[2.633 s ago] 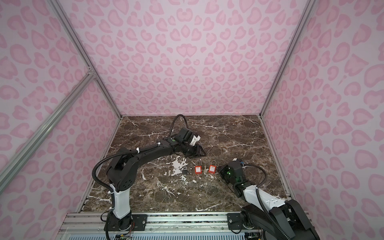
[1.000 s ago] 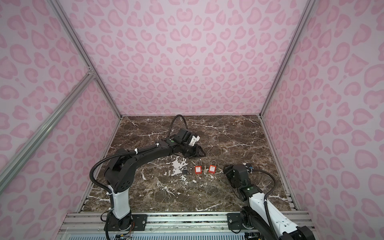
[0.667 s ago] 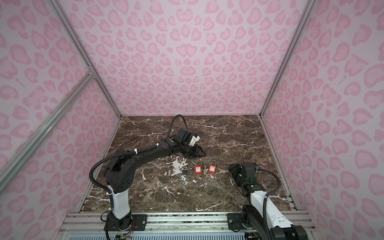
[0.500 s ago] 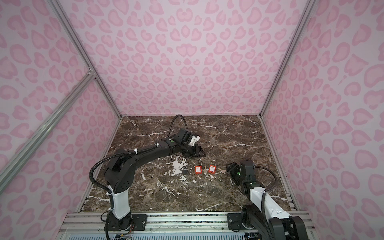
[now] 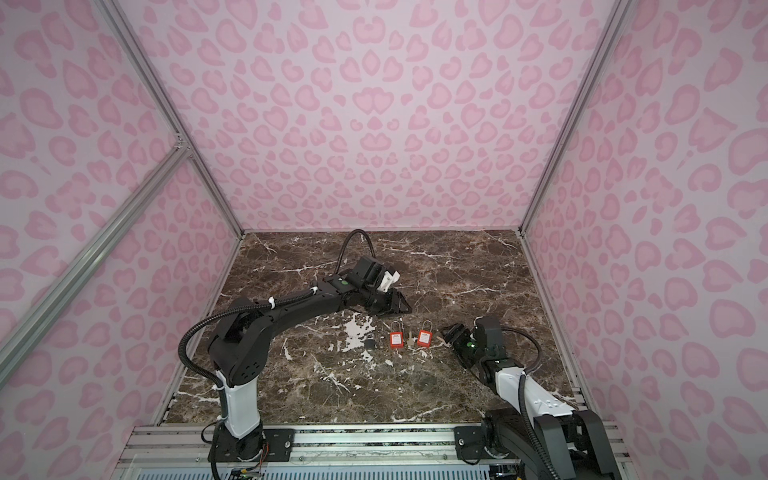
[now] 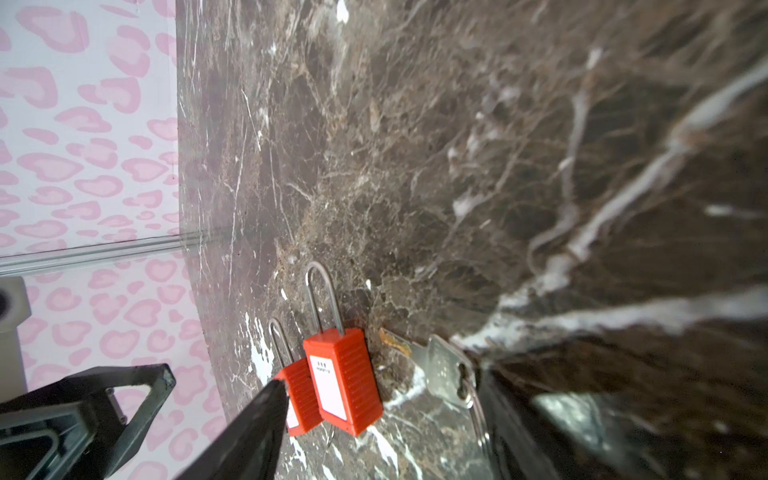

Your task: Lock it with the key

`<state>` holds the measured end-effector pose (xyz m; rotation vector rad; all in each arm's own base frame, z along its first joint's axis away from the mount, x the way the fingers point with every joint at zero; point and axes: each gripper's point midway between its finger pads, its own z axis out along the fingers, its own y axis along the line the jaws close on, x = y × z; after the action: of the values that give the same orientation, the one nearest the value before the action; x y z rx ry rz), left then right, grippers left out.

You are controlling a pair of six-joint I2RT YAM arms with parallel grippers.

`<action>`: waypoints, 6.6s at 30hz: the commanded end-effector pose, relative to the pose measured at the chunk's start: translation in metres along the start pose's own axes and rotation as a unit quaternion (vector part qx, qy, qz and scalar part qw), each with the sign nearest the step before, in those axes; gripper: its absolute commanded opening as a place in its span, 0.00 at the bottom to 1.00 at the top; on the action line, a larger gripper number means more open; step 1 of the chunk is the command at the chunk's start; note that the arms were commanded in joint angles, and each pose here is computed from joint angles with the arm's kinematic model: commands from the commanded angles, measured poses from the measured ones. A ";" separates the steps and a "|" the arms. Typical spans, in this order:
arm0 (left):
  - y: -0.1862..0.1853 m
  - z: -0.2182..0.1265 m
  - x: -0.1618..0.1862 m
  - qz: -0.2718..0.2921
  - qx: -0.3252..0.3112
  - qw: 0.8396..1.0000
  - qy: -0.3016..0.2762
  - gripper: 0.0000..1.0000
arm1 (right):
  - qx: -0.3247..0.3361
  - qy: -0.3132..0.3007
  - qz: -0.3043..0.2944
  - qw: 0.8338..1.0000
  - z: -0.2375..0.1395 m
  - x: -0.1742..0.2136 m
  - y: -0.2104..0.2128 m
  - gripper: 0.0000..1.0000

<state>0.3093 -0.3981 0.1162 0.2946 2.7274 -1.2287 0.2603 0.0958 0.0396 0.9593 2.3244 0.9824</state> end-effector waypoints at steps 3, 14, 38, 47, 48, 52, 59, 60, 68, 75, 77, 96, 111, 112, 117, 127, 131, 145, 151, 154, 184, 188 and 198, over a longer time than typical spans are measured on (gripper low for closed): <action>-0.007 -0.003 -0.002 0.010 0.009 1.000 -0.003 0.47 | 0.025 0.028 0.025 0.999 0.002 0.018 -0.012 0.75; -0.004 -0.005 0.002 0.015 0.003 1.000 0.000 0.48 | 0.042 -0.112 0.047 0.992 -0.036 -0.030 -0.028 0.76; -0.004 -0.008 0.001 0.015 0.002 1.000 -0.004 0.48 | 0.023 0.048 0.004 0.999 0.009 0.010 -0.006 0.76; -0.006 -0.009 0.000 0.017 0.003 1.000 -0.004 0.48 | 0.037 0.036 -0.014 0.999 0.010 0.004 0.002 0.76; -0.005 -0.010 0.000 0.016 0.002 1.000 -0.005 0.48 | 0.043 0.031 -0.017 0.998 0.009 0.000 0.001 0.76; -0.006 -0.013 -0.002 0.016 0.004 1.000 -0.009 0.48 | 0.046 0.020 -0.018 0.999 0.009 -0.020 0.005 0.76; -0.002 -0.016 -0.004 0.012 0.002 1.000 -0.011 0.48 | 0.003 0.105 -0.030 0.994 0.038 -0.017 0.029 0.76; -0.001 -0.016 -0.003 0.011 0.002 1.000 -0.010 0.48 | 0.002 0.111 -0.031 0.993 0.041 -0.015 0.031 0.75; 0.005 -0.016 -0.002 0.003 0.001 1.000 -0.011 0.48 | -0.006 0.127 -0.054 0.990 0.055 -0.003 0.049 0.74; 0.007 -0.019 -0.006 0.001 0.001 1.000 -0.018 0.48 | -0.012 0.129 -0.064 0.990 0.064 -0.003 0.059 0.71; 0.009 -0.021 -0.007 -0.001 -0.001 1.000 -0.021 0.48 | -0.009 0.124 -0.064 0.990 0.065 -0.005 0.059 0.71; 0.017 -0.041 -0.013 -0.002 -0.013 0.999 -0.050 0.75 | -0.056 0.091 -0.083 0.991 0.058 -0.021 0.095 0.77; -0.004 -0.262 -0.055 0.158 -0.138 0.840 -0.500 0.97 | 0.034 -0.214 -0.312 0.925 -0.045 -0.103 0.109 0.98; -0.002 -0.275 -0.053 0.177 -0.169 0.823 -0.512 0.97 | 0.036 -0.236 -0.309 0.921 -0.048 -0.108 0.105 0.98; 0.031 -0.332 -0.040 0.226 -0.344 0.732 -0.543 0.97 | 0.031 -0.341 -0.296 0.892 -0.066 -0.121 0.077 0.98; 0.143 -0.370 -0.002 0.170 -0.491 0.689 -0.506 0.97 | 0.137 -0.430 -0.321 0.833 -0.107 -0.168 0.047 0.99; 0.169 -0.348 0.002 0.176 -0.446 0.693 -0.538 0.97 | 0.175 -0.446 -0.321 0.817 -0.116 -0.180 0.032 0.99; 0.256 -0.349 0.015 0.114 -0.366 0.704 -0.598 0.97 | 0.187 -0.451 -0.360 0.795 -0.084 -0.192 0.017 0.99; 0.267 -0.335 -0.004 0.138 -0.336 0.740 -0.566 0.97 | 0.167 -0.438 -0.370 0.802 -0.062 -0.195 0.021 0.99; 0.272 -0.324 -0.015 0.152 -0.314 0.760 -0.548 0.97 | 0.149 -0.428 -0.406 0.794 -0.047 -0.186 0.025 0.99; 0.282 -0.303 -0.027 0.155 -0.365 0.765 -0.508 0.97 | 0.198 -0.399 -0.424 0.789 -0.026 -0.191 0.030 0.99; 0.282 -0.303 -0.027 0.155 -0.365 0.765 -0.508 0.97 | 0.198 -0.398 -0.423 0.789 -0.026 -0.191 0.029 0.99; 0.284 -0.302 -0.028 0.152 -0.368 0.766 -0.505 0.97 | 0.198 -0.397 -0.424 0.789 -0.025 -0.190 0.029 0.99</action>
<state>0.3869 0.0086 0.1097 -0.0490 1.8544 -0.0550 0.3828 -0.0383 0.0977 0.2194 1.8652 -0.2644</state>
